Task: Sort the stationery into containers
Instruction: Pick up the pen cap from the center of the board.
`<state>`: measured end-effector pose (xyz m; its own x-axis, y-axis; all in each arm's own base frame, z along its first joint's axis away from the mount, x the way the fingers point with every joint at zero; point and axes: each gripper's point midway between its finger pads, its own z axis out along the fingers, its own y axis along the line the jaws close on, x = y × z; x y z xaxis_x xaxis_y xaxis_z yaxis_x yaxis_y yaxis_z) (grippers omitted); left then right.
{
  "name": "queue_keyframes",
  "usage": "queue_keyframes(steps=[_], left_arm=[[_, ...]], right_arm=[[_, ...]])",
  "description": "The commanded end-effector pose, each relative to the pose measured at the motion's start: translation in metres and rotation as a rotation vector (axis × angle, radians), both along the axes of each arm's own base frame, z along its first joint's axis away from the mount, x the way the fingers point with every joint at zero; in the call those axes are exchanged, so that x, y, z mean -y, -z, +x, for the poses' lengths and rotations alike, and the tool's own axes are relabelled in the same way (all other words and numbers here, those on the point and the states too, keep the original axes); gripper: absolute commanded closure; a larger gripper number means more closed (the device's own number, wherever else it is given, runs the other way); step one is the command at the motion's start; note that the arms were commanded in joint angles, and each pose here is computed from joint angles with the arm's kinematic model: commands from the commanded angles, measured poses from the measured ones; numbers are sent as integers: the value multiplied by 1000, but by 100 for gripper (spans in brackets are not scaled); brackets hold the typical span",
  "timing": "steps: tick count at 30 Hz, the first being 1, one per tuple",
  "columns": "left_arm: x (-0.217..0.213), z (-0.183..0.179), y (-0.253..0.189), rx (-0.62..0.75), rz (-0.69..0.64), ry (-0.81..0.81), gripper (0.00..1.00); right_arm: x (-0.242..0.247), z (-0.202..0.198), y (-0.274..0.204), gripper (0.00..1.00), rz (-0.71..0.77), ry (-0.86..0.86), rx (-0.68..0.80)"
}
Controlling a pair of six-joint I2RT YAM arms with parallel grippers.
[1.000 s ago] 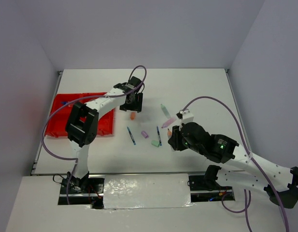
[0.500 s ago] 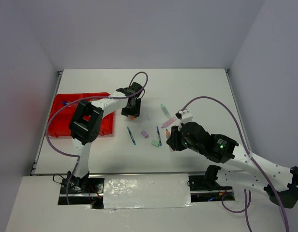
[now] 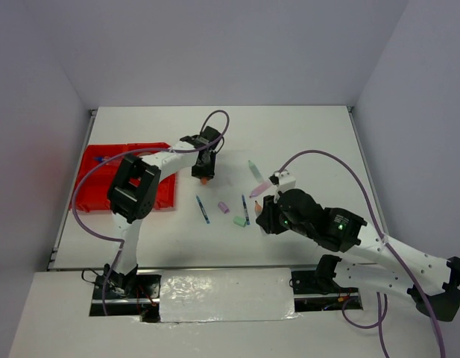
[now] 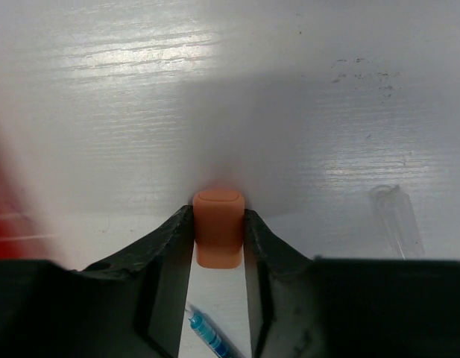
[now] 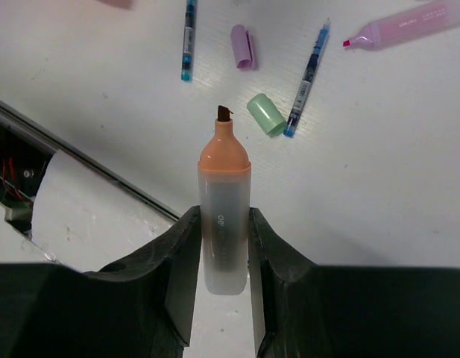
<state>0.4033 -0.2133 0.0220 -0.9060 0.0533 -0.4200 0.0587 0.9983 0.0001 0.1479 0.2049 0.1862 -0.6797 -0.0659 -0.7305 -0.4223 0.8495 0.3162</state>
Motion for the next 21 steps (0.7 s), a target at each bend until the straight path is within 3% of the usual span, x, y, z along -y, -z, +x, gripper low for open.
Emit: queue_keyframes(steps=[1,3,8,13,15,16,18,19,21], left_arm=[[2,1,11,-18,4,9,61],[3,-2,12,-23,-2,9,67],[1,-5,5,-15,-9,-10,99],[11,12,-60,133,-115,-44,100],[21,10,-102,215,-229,-34,100],[30,15,-145,326,-329,-26,100],[40,2,-169,369,-447,16,100],[46,-1,-216,483,-559,41,100],[53,-21,-235,528,-677,95,100]], right_arm=[[-6,2,-10,100,47,-14,32],[-6,2,-10,100,51,-15,34],[-12,2,-14,100,79,-41,54],[-27,3,-31,100,211,-92,137],[-34,0,-46,100,301,-125,181],[-36,-2,-51,100,330,-141,193],[-41,-8,-66,100,410,-180,228],[-42,-9,-71,100,436,-188,240],[-45,-14,-80,100,488,-221,263]])
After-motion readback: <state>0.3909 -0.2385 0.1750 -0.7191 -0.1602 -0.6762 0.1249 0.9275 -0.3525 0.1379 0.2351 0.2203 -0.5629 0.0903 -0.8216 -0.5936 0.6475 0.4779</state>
